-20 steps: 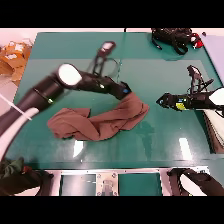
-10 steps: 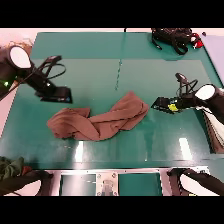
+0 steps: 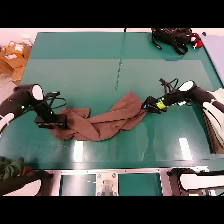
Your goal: Fold the shirts.
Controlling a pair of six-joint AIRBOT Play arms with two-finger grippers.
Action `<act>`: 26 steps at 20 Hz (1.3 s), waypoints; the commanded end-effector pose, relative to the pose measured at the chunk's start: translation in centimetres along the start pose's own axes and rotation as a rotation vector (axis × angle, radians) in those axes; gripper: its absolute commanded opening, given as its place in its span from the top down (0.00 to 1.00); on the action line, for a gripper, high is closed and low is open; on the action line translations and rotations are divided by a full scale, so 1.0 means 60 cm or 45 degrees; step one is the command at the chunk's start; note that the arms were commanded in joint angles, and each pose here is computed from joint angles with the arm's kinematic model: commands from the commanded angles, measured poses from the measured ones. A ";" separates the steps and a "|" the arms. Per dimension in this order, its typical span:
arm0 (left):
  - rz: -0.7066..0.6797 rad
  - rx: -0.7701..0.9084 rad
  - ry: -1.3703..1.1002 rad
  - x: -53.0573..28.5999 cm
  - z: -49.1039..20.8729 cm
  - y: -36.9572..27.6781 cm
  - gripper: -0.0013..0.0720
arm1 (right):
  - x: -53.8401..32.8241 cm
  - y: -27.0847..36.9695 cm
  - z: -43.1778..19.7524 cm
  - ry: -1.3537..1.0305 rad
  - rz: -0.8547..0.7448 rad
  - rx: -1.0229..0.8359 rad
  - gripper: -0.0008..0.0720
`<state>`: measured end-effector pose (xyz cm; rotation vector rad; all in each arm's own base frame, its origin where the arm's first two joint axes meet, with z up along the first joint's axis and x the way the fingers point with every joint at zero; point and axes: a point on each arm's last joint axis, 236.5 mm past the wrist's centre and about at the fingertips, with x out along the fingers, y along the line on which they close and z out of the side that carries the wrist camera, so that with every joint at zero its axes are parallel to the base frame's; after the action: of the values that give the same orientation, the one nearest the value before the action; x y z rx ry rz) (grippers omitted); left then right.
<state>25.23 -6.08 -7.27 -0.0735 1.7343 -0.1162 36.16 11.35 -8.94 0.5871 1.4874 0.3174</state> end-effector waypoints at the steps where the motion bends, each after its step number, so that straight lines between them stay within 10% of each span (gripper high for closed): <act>1: -0.054 -0.036 -0.150 0.020 0.041 -0.012 0.16 | 0.033 0.035 0.019 0.022 0.170 0.031 0.57; 2: -0.074 -0.041 -0.196 0.018 0.055 -0.018 0.65 | 0.034 0.040 0.023 0.017 0.188 0.026 0.87; 3: -0.093 -0.048 -0.227 0.015 0.065 -0.023 0.94 | 0.032 0.044 0.027 0.009 0.195 0.018 0.96; 14: -0.103 0.253 -1.015 -0.423 0.167 -0.090 0.95 | -0.299 0.217 0.084 -0.510 0.282 -0.392 0.96; 26: -0.021 0.485 -1.558 -0.767 0.017 -0.127 0.95 | -0.687 0.296 -0.106 -1.336 -0.035 -0.670 0.96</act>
<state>34.64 -8.33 36.55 0.0936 0.5226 -0.3223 32.08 6.39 33.33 0.2724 0.4404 0.3950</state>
